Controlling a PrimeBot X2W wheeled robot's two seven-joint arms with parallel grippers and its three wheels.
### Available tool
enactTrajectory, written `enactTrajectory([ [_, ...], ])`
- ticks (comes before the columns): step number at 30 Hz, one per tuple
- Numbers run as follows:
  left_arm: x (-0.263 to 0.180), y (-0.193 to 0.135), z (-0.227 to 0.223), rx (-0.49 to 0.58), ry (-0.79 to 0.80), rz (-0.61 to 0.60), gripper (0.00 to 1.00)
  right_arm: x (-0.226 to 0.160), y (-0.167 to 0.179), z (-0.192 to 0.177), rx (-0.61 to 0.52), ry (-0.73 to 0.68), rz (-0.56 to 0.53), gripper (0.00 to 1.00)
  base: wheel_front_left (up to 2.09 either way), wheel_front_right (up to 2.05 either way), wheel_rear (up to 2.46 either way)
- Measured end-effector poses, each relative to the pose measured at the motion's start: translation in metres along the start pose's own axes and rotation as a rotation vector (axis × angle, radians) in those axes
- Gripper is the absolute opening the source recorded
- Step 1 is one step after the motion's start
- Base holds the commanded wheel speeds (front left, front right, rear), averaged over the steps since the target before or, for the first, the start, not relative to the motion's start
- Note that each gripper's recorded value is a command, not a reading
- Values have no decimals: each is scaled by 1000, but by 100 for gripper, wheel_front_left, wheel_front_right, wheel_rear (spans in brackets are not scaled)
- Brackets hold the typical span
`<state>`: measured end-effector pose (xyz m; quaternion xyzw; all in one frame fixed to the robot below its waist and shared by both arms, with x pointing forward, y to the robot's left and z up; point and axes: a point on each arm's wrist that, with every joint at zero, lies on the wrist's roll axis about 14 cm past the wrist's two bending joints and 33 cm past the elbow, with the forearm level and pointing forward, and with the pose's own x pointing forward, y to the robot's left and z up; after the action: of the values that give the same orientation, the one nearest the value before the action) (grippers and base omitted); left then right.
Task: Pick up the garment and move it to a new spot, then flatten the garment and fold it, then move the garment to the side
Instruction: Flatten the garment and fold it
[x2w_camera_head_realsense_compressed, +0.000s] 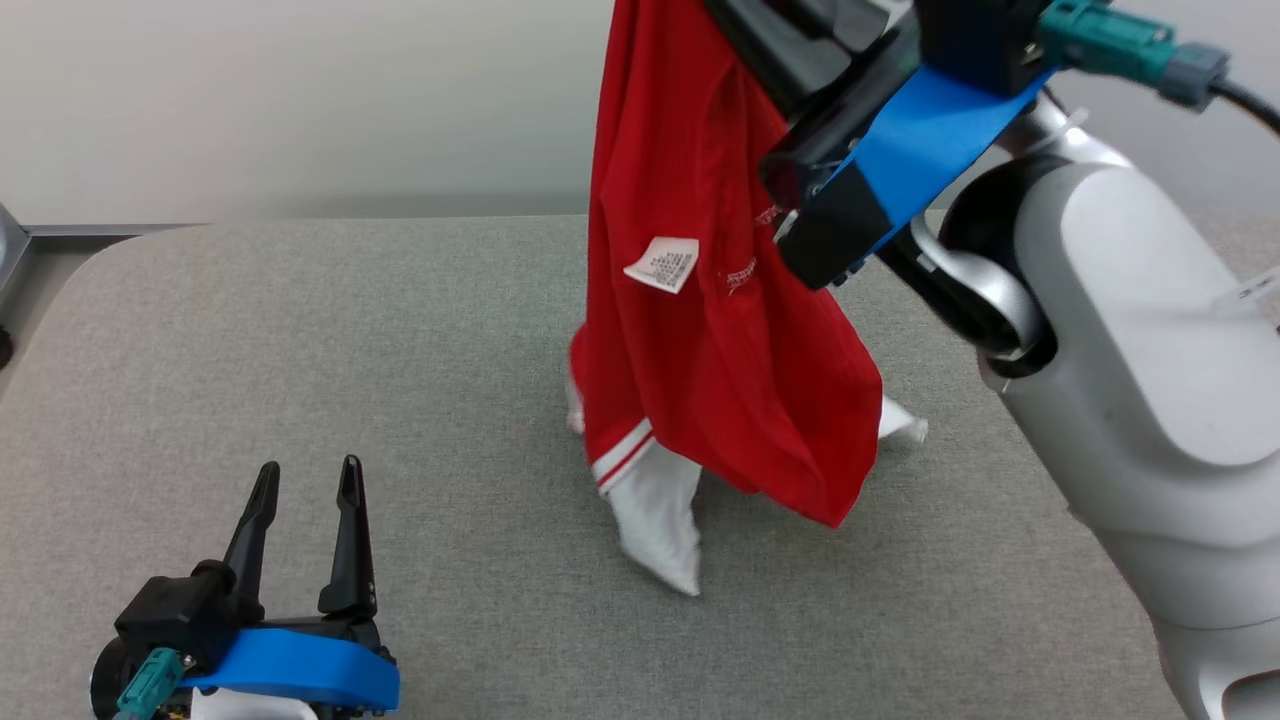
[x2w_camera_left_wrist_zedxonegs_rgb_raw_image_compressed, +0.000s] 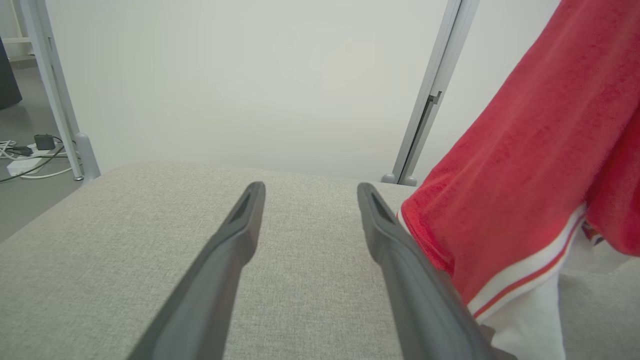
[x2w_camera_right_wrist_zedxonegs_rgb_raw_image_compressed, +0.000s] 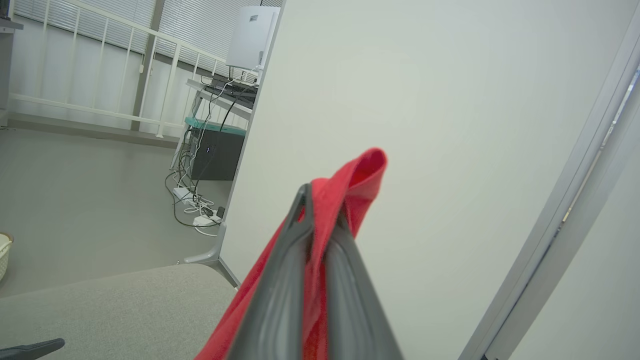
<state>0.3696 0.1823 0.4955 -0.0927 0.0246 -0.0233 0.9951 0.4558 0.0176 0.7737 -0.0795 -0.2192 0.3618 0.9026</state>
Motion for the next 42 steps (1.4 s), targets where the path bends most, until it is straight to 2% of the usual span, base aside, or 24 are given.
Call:
enactTrajectory([
  [2, 0, 1, 0, 0, 0, 6, 100, 0, -14, -1, 12, 8, -37, 0, 0, 0, 0],
  [5, -1, 2, -2, -2, 5, 9, 100, -9, -42, -31, 38, 93, -117, 0, 0, 0, 0],
  [12, 9, 0, -5, -6, 12, 0, 100, -82, -108, -181, 163, 447, -351, 0, 0, 0, 0],
  [13, 13, 2, -7, -1, 18, 2, 100, -96, -121, -211, 183, 506, -396, 0, 0, 0, 0],
  [14, 13, 2, -7, -1, 18, 2, 100, -96, -121, -211, 183, 506, -396, 0, 0, 0, 0],
  [16, 17, 5, -8, 4, 20, 5, 100, -107, -130, -238, 183, 558, -426, 0, 0, 0, 0],
  [17, 18, 6, -9, 7, 22, 8, 100, -110, -133, -251, 195, 576, -438, 30, 0, 0, 0],
  [18, 19, 8, -10, 10, 26, 12, 100, -111, -134, -261, 204, 590, -444, 100, 0, 0, 0],
  [23, 24, 21, -19, 22, 49, 46, 100, -97, -129, -295, 254, 613, -440, 100, 0, 0, 0],
  [25, 24, 26, -21, 27, 53, 57, 100, -95, -113, -307, 276, 651, -405, 100, 0, 0, 0],
  [30, 24, 25, -16, 30, 34, 52, 100, -100, -87, -300, 319, 681, -355, 100, 0, 0, 0],
  [36, 26, 13, -10, 21, 16, 19, 100, -146, -65, -289, 330, 754, -337, 100, 0, 0, 0],
  [42, 31, -2, -6, 19, 3, -27, 100, -200, -61, -290, 386, 828, -456, 100, 0, 0, 0],
])
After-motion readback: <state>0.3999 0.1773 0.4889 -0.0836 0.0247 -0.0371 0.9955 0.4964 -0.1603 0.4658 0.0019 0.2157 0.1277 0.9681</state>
